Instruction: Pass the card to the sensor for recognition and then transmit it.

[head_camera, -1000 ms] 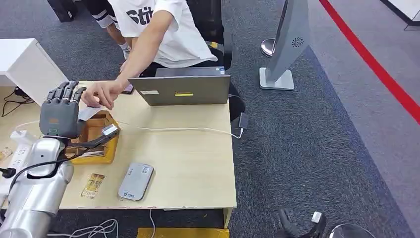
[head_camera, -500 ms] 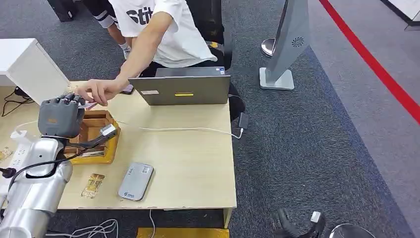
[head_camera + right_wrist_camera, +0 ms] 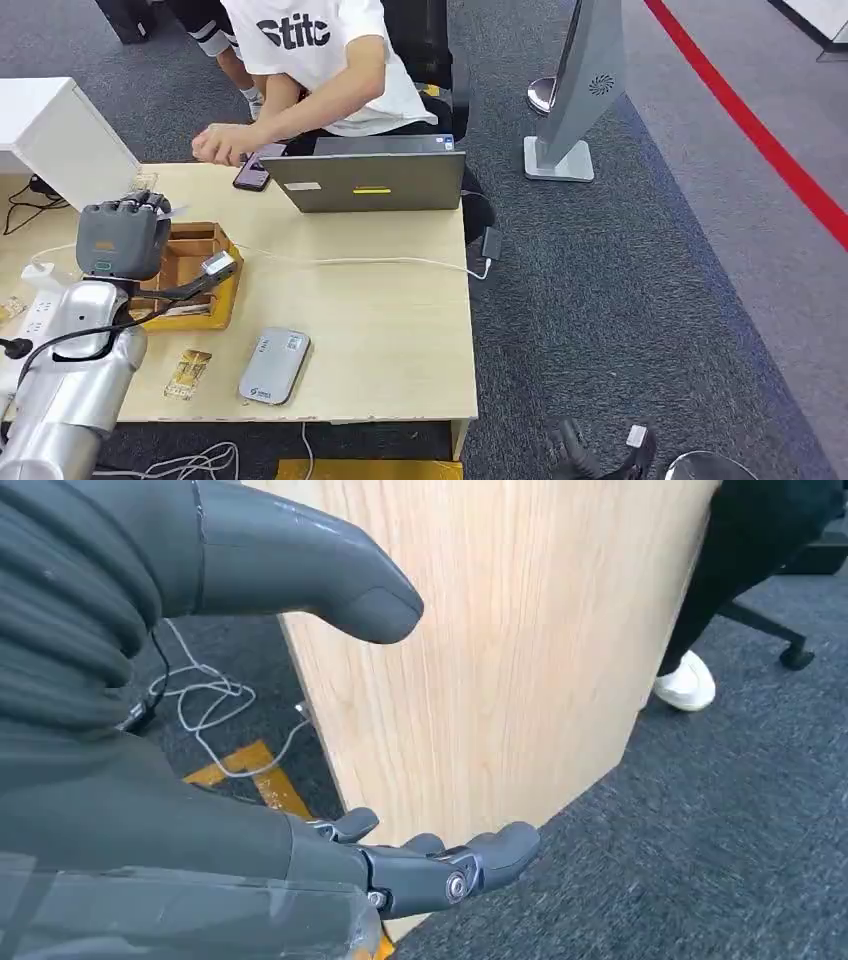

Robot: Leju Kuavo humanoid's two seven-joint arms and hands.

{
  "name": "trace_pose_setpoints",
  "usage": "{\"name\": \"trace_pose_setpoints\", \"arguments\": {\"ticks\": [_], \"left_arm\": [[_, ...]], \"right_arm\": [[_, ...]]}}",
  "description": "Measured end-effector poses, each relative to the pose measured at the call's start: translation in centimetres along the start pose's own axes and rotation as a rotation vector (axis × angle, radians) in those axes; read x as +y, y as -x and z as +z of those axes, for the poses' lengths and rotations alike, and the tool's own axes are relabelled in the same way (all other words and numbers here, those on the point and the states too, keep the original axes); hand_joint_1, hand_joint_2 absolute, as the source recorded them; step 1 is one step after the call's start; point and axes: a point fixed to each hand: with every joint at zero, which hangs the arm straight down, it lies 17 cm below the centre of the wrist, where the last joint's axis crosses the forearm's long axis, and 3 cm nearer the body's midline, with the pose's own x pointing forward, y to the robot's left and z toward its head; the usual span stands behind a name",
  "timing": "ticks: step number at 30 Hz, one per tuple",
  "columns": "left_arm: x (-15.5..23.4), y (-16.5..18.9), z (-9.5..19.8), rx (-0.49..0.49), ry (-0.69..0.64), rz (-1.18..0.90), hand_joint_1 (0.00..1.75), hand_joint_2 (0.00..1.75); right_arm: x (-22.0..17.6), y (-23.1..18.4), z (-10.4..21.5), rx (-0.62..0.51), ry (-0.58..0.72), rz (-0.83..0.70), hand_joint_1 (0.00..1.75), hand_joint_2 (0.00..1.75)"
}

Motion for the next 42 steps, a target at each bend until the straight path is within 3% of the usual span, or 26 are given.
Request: {"name": "trace_pose_setpoints", "arguments": {"ticks": [10, 12, 13, 14, 15, 20, 27, 36, 42], "left_arm": [[0.1, -0.3, 0.5, -0.006, -0.014, 0.023, 1.75, 1.75], [1.3, -2.2, 2.8, -0.047, -0.087, 0.099, 1.75, 1.75], [2.4, -5.9, 7.1, -0.098, -0.132, 0.179, 1.75, 1.75], [3.3, -10.5, 13.3, -0.131, -0.126, 0.288, 1.75, 1.75], [1.2, -13.4, 20.3, -0.073, -0.003, 0.433, 1.75, 1.75], [-2.7, -15.5, 24.4, -0.083, 0.129, 0.469, 1.75, 1.75], [-6.1, -15.9, 27.3, -0.031, 0.24, 0.477, 1.75, 1.75], [-7.6, -15.1, 28.0, 0.009, 0.272, 0.464, 1.75, 1.75], [-6.5, -15.8, 27.1, -0.081, 0.227, 0.427, 1.75, 1.75]], "right_arm": [[0.0, -0.1, 0.0, -0.007, 0.001, -0.003, 0.0, 1.75], [-0.4, -0.5, 0.1, -0.031, 0.01, -0.026, 0.0, 1.75], [-1.3, -0.8, 0.6, -0.059, 0.019, -0.048, 0.0, 1.75], [-2.9, -1.2, 1.3, -0.083, 0.04, -0.074, 0.0, 1.75], [-4.6, -1.7, 1.9, -0.107, 0.063, -0.086, 0.0, 1.75], [-4.9, -1.9, 2.0, -0.115, 0.07, -0.09, 0.0, 1.75], [-5.1, -2.1, 2.1, -0.124, 0.073, -0.09, 0.0, 1.75], [-4.8, -1.9, 2.0, -0.117, 0.062, -0.082, 0.0, 1.75], [-4.8, -1.9, 2.0, -0.117, 0.063, -0.087, 0.0, 1.75]]}}
